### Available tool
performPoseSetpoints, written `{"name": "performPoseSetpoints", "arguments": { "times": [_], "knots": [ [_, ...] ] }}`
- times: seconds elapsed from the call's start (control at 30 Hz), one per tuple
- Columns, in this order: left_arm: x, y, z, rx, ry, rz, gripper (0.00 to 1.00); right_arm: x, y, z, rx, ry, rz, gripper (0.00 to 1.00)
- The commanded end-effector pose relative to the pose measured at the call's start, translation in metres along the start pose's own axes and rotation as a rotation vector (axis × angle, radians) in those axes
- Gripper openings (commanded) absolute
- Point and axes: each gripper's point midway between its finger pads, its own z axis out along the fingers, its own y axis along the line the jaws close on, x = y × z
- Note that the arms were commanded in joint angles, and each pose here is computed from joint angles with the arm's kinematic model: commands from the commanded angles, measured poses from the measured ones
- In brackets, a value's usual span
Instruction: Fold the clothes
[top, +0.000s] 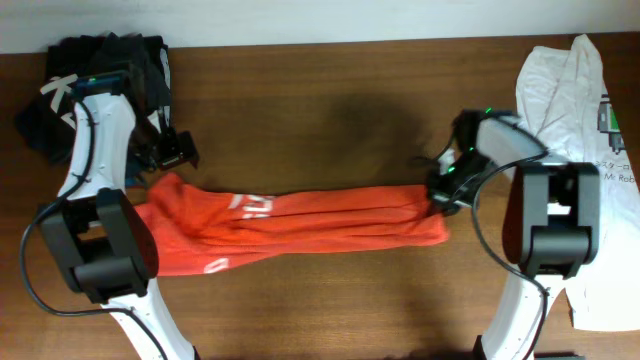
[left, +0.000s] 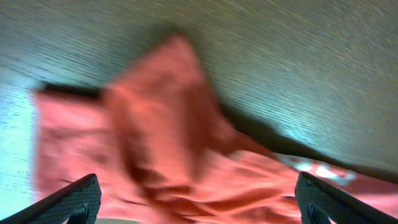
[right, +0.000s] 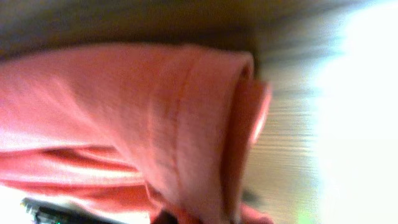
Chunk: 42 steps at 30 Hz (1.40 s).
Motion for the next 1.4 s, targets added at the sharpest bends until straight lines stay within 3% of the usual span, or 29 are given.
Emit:
{"name": "performPoseSetpoints", "arguments": {
  "times": [0.0, 0.07, 0.17, 0.37, 0.5, 0.7, 0.77, 0.8, 0.83, 0.87, 1.0, 1.03, 1.07, 1.1, 1.13, 1.27, 1.37],
  "knots": [
    [0.001, -0.024, 0.001, 0.009, -0.018, 0.053, 0.99, -0.026, -0.052, -0.067, 0.254, -0.153, 0.148, 0.04],
    [0.002, -0.043, 0.002, 0.012, -0.036, 0.1, 0.99, -0.019, -0.038, -0.106, 0.257, -0.214, 0.141, 0.04],
    [-0.001, -0.051, 0.002, 0.018, -0.057, 0.117, 0.99, 0.001, 0.002, -0.109, 0.281, -0.23, -0.001, 0.04],
    [-0.002, -0.052, 0.002, 0.018, -0.061, 0.118, 0.99, 0.034, 0.099, -0.043, 0.279, -0.189, -0.314, 0.04],
    [-0.002, -0.051, 0.002, 0.016, -0.063, 0.118, 0.99, 0.053, 0.122, -0.006, 0.249, -0.146, -0.387, 0.04],
    [-0.004, -0.052, 0.002, 0.017, -0.067, 0.118, 0.99, 0.059, 0.148, 0.013, 0.111, -0.127, -0.426, 0.07],
    [-0.003, -0.052, 0.002, 0.016, -0.064, 0.118, 0.99, 0.059, 0.151, 0.015, 0.111, -0.133, -0.438, 0.19],
    [-0.003, -0.051, 0.002, 0.016, -0.064, 0.118, 0.99, 0.061, 0.153, 0.017, 0.113, -0.133, -0.448, 0.34],
    [-0.003, -0.052, 0.002, 0.016, -0.064, 0.118, 0.99, 0.062, 0.154, 0.017, 0.114, -0.132, -0.452, 0.36],
    [-0.003, -0.051, 0.002, 0.016, -0.064, 0.118, 0.99, 0.066, 0.154, 0.008, 0.122, -0.119, -0.448, 0.56],
    [-0.002, -0.051, 0.002, 0.016, -0.063, 0.118, 0.99, 0.056, 0.137, -0.05, 0.248, -0.2, -0.455, 0.99],
    [-0.002, -0.051, 0.002, 0.015, -0.061, 0.118, 0.99, 0.054, 0.132, -0.051, 0.257, -0.195, -0.465, 1.0],
    [-0.002, -0.051, 0.002, 0.015, -0.061, 0.118, 0.99, 0.056, 0.125, -0.045, 0.275, -0.174, -0.458, 0.46],
    [-0.002, -0.051, 0.002, 0.015, -0.061, 0.118, 0.99, 0.057, 0.121, -0.039, 0.281, -0.16, -0.455, 0.21],
    [-0.002, -0.051, 0.002, 0.015, -0.061, 0.118, 0.99, 0.059, 0.118, -0.029, 0.285, -0.141, -0.453, 0.04],
    [-0.002, -0.051, 0.002, 0.015, -0.061, 0.118, 0.99, 0.076, 0.13, 0.04, 0.139, -0.057, -0.503, 0.04],
    [-0.002, -0.051, 0.002, 0.015, -0.061, 0.118, 0.99, 0.088, 0.149, 0.057, 0.083, -0.05, -0.539, 0.04]
  ]
}}
